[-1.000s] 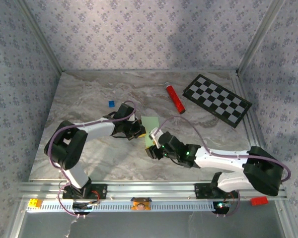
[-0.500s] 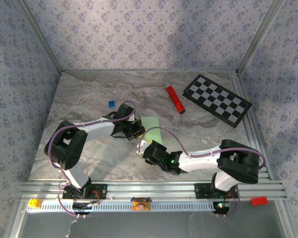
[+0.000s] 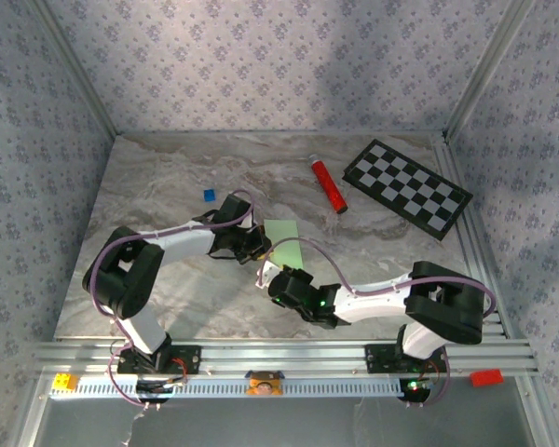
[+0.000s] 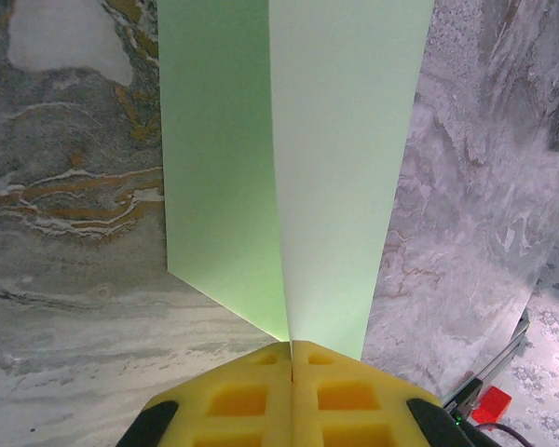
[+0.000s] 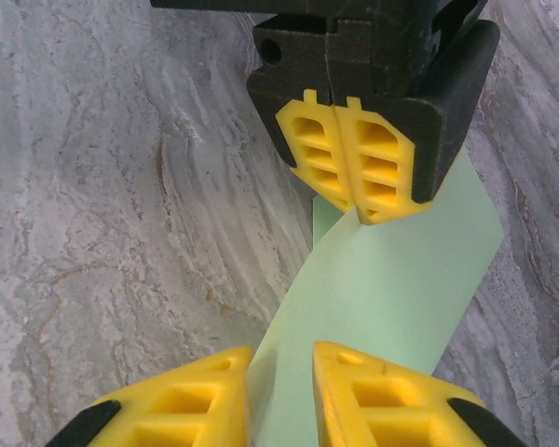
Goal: Fold a paper plane with a square sheet of paper (pick it up from the middle)
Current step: Third fold the triangle at the center of the table.
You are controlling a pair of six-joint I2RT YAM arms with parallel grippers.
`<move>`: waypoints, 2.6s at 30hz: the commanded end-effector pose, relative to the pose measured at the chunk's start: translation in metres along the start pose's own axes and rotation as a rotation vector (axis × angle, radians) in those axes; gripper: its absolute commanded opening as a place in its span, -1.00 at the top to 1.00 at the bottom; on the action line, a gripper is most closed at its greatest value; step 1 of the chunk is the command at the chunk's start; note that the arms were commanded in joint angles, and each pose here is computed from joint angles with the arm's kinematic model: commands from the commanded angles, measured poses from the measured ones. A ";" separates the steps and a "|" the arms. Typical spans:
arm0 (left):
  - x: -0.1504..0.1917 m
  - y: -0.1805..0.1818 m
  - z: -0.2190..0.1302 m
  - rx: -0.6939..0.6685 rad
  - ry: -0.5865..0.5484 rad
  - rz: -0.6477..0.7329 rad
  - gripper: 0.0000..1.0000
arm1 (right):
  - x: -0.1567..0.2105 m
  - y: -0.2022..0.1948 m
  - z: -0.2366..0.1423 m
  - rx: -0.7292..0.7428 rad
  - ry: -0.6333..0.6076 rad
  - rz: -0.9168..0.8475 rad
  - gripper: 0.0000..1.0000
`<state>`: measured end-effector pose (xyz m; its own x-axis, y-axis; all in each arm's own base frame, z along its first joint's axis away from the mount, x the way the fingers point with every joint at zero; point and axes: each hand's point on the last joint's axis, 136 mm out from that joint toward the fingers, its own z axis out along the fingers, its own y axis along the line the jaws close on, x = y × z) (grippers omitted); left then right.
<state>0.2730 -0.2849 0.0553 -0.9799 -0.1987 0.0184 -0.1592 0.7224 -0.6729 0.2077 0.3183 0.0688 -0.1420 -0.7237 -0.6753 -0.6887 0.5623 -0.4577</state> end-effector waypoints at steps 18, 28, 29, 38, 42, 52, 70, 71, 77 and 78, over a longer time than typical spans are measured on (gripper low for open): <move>-0.015 -0.005 -0.031 -0.007 -0.076 0.021 0.25 | 0.005 -0.002 0.001 -0.057 0.025 0.195 1.00; -0.036 0.001 -0.071 -0.040 -0.197 0.028 0.10 | -0.003 0.005 0.003 -0.501 0.117 0.694 1.00; -0.037 0.001 -0.073 -0.038 -0.202 0.028 0.10 | -0.004 0.003 0.003 -0.536 0.125 0.734 1.00; -0.039 -0.006 -0.074 -0.017 -0.190 0.051 0.14 | -0.011 -0.004 0.001 -0.718 0.138 0.929 1.00; -0.042 -0.011 -0.074 -0.004 -0.190 0.067 0.18 | -0.017 -0.003 -0.003 -0.768 0.120 0.957 1.00; -0.051 -0.030 -0.060 0.012 -0.103 0.159 0.41 | -0.015 0.003 0.000 -0.804 0.120 0.987 1.00; -0.043 -0.046 0.020 -0.010 0.162 0.271 0.54 | 0.001 0.010 0.005 -0.819 0.154 1.027 1.00; -0.043 -0.043 0.025 -0.022 0.167 0.269 0.54 | 0.000 0.009 0.005 -0.817 0.151 1.026 1.00; -0.042 -0.023 0.045 -0.067 0.187 0.241 0.57 | 0.002 0.009 0.005 -0.816 0.156 1.028 1.00; -0.042 -0.019 0.048 -0.074 0.196 0.239 0.59 | 0.003 0.009 0.005 -0.816 0.158 1.027 1.00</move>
<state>0.3242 -0.3264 0.0426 -0.9957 0.0923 -0.0095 0.0769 0.7645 -0.6400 0.2076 0.3258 0.0630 -0.8884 -0.1833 -0.4210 -0.4506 0.5237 0.7230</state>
